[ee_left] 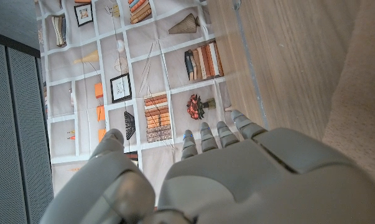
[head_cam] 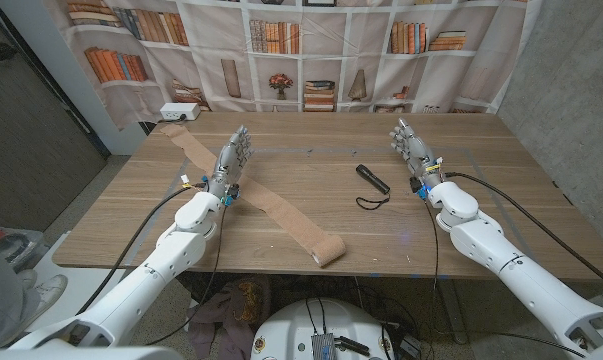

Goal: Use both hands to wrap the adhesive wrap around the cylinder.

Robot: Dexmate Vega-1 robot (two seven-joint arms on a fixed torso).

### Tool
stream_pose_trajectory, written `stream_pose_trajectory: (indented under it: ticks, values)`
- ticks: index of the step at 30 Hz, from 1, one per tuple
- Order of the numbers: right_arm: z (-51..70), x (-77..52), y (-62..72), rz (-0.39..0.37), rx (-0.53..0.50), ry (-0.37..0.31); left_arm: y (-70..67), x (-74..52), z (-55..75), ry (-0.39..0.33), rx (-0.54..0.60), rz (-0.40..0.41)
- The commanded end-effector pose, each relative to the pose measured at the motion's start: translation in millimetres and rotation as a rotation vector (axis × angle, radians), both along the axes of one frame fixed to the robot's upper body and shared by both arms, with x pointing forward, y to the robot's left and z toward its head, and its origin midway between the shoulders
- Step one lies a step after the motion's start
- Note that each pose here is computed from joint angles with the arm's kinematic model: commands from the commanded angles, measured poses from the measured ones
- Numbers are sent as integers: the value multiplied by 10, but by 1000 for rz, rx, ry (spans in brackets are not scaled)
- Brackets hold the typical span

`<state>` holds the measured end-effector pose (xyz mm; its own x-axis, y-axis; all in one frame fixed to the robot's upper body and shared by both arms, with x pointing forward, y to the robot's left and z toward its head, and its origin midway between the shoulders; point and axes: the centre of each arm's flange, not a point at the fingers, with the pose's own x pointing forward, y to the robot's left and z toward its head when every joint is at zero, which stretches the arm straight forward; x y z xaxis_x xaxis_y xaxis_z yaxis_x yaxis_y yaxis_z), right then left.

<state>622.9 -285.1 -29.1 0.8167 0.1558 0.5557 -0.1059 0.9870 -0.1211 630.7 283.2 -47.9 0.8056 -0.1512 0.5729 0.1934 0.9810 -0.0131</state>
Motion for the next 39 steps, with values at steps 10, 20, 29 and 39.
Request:
stream_pose_trajectory:
  ticks: [10, 20, 29, 39]
  values:
    - [82, -252, 28, -214, -79, -15, -78, -71, 108, -51, 30, 7]
    - [-8, -374, 128, -263, -188, 33, -157, -76, 96, -32, 4, -21]
    - [-45, -447, 111, -329, -287, 42, -152, -83, 98, -25, 17, -22]
    - [-47, -483, 111, -383, -389, 45, -152, -63, 78, -16, 30, -27]
